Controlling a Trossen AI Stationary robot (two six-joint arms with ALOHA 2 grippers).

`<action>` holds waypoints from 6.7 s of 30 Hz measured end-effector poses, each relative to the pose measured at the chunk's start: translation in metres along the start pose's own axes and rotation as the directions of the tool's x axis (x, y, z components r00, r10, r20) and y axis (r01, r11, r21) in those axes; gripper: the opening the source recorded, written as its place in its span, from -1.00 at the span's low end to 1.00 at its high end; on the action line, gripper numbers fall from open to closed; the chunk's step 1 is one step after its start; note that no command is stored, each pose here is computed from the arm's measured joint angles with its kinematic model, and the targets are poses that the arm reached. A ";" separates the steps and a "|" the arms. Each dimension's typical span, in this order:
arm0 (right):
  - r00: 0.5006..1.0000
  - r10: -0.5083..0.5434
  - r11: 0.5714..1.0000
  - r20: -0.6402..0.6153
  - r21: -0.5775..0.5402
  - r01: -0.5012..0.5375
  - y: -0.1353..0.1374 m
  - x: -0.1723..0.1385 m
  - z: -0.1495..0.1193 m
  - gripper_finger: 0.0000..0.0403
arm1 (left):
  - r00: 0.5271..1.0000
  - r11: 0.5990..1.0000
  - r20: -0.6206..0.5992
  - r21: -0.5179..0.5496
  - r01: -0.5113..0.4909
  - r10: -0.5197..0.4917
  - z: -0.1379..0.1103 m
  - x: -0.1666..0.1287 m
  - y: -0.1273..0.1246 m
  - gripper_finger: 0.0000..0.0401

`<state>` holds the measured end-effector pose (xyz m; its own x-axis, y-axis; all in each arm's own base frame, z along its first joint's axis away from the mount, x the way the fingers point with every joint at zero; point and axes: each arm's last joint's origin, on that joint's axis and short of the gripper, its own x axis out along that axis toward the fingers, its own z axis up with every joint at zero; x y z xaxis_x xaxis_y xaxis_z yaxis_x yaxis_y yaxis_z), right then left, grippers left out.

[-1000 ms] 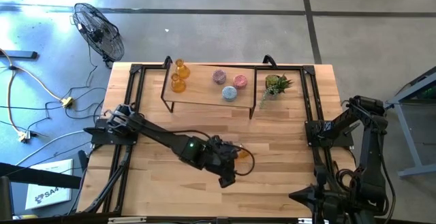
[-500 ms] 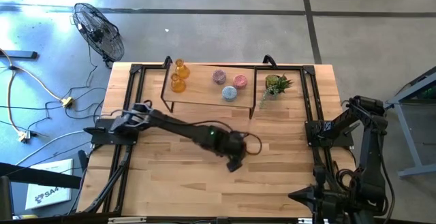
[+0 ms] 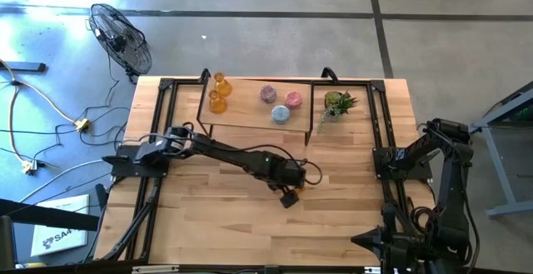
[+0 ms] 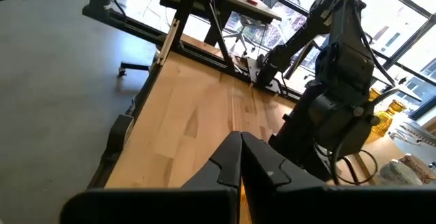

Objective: Pick & Place candle stick holders
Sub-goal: Put the yellow glass candle holder on the shelf

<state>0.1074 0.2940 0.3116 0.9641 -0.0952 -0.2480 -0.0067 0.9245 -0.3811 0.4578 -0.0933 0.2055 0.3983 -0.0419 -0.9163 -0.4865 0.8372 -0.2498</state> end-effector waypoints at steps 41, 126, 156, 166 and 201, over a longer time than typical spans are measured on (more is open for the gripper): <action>1.000 0.005 1.000 -0.006 0.018 -0.005 0.000 0.000 -0.001 -1.00 | 0.990 0.977 0.068 0.186 0.106 -0.120 -0.003 0.021 -0.022 0.96; 0.999 0.019 0.999 -0.048 0.049 -0.017 -0.003 0.009 0.000 -1.00 | 0.932 0.923 -0.241 0.210 0.323 -0.272 -0.008 0.085 -0.001 -0.39; 0.621 0.648 0.751 -0.441 0.234 -0.618 0.016 -0.002 -0.011 -0.99 | 0.923 0.885 -0.173 0.268 0.381 -0.344 0.001 0.085 -0.005 -0.38; 0.529 0.704 0.689 -0.474 0.276 -0.670 0.017 -0.004 -0.012 -0.99 | 0.914 0.873 -0.144 0.271 0.405 -0.380 0.011 0.086 0.000 -0.39; 0.523 0.711 0.682 -0.470 0.282 -0.674 0.018 -0.004 -0.012 -0.99 | 0.979 0.978 0.160 0.188 0.094 -0.125 0.009 0.034 -0.017 -0.39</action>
<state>0.1000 0.3067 0.2952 0.3744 0.4341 -0.8194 -0.5797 0.7993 0.1585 0.4866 -0.1040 0.1820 0.5751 -0.0587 -0.8160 -0.2921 0.9170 -0.2718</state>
